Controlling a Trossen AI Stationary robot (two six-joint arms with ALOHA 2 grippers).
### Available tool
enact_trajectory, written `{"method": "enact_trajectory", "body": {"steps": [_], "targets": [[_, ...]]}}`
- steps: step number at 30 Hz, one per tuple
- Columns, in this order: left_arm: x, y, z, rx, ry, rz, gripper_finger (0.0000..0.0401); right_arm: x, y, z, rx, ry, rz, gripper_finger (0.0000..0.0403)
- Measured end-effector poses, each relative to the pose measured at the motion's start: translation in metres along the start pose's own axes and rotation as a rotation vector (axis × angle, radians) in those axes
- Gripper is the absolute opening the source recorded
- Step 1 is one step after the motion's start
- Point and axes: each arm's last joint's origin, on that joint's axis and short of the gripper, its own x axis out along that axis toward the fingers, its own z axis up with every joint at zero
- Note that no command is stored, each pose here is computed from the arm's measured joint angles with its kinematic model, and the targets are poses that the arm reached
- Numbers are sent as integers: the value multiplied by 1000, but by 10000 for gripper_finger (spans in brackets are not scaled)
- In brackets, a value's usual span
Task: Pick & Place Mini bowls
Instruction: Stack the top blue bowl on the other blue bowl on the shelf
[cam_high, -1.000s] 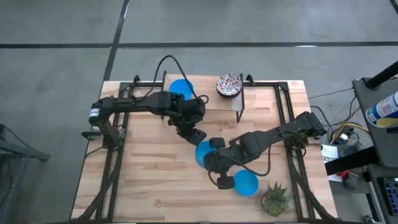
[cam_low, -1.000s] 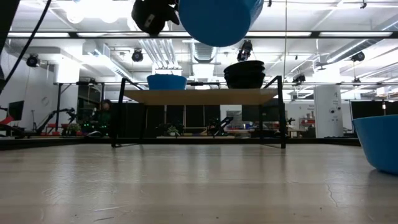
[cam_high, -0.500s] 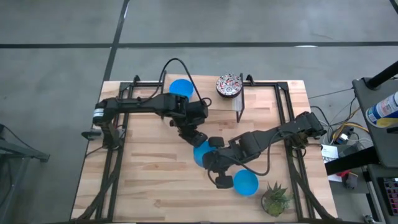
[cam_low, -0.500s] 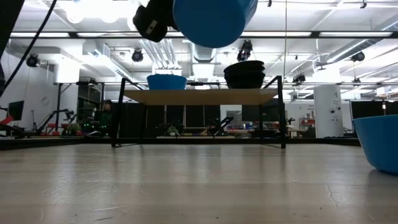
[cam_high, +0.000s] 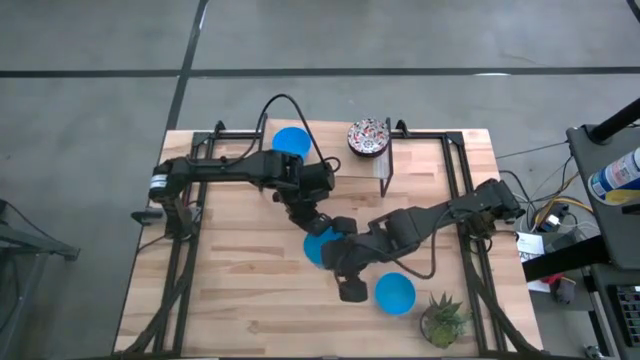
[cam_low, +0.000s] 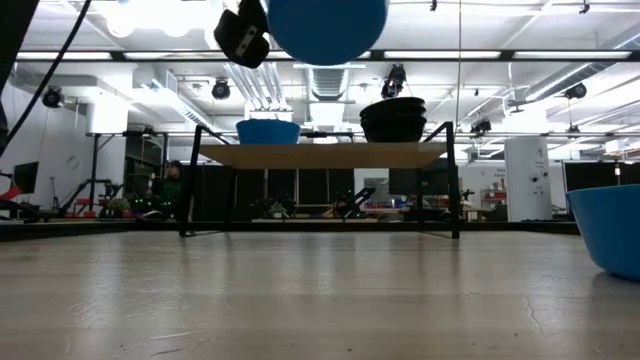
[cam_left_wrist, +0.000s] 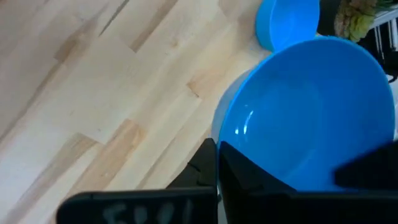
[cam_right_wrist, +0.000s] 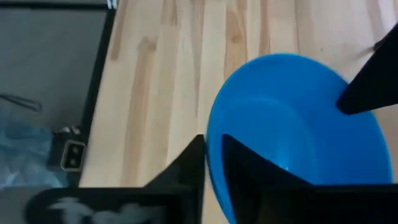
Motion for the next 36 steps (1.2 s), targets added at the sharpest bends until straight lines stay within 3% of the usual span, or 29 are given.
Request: {"method": "enact_trajectory", "body": {"steps": [8,12,23,30,36], "targets": [[-9,1,-3,31,-63,33,0,-27,-1,15,9,-71,-64,154],[-30,4,-7,44,-143,58,0,-41,0,24,12,-131,-78,185],[-113,53,-19,-90,-379,198,0,-81,-2,44,42,-299,-164,192],[-166,98,-18,-230,-549,214,0,-81,-2,44,56,-304,-181,192],[-186,135,-5,-327,-604,273,0,-80,-3,43,62,-302,-182,192]]}}
